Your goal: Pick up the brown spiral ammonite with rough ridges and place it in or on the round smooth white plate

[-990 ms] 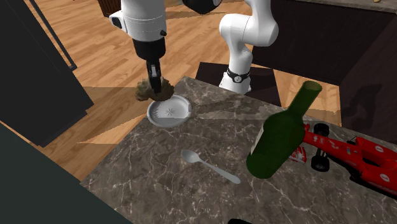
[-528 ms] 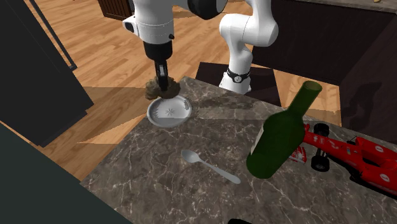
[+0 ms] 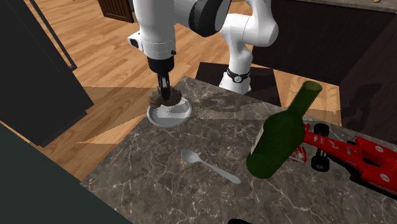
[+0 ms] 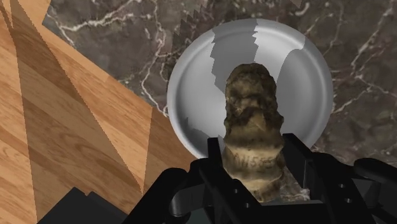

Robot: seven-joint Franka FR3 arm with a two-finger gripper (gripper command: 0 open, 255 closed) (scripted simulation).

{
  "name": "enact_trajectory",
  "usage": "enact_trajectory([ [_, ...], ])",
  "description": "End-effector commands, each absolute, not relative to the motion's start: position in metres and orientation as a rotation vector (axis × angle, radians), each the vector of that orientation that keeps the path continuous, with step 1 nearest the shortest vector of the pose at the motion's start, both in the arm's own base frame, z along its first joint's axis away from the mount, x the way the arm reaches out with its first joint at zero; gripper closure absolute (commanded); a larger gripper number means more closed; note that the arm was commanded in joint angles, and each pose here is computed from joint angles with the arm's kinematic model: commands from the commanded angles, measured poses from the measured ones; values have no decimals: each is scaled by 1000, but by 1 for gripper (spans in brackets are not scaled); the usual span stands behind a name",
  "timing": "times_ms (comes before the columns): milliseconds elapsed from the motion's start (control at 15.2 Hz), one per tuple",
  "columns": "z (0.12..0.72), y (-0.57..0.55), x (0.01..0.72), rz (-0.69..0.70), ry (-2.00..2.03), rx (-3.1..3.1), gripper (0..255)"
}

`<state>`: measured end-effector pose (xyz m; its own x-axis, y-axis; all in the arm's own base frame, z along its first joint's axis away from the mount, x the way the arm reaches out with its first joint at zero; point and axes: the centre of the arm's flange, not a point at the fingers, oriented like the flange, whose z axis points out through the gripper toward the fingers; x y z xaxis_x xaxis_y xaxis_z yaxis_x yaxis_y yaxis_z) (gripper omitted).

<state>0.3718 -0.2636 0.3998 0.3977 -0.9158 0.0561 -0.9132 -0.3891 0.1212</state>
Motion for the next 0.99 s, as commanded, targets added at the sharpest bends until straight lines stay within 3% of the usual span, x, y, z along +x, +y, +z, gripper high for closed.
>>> enact_trajectory([
  [0, 389, -263, 371, -28, -1655, 2513, 255],
  [660, 376, -263, 371, -28, -1655, 2513, 255],
  [726, 376, -263, 371, -28, -1655, 2513, 0],
  [924, 376, -263, 371, -28, -1655, 2513, 0],
])
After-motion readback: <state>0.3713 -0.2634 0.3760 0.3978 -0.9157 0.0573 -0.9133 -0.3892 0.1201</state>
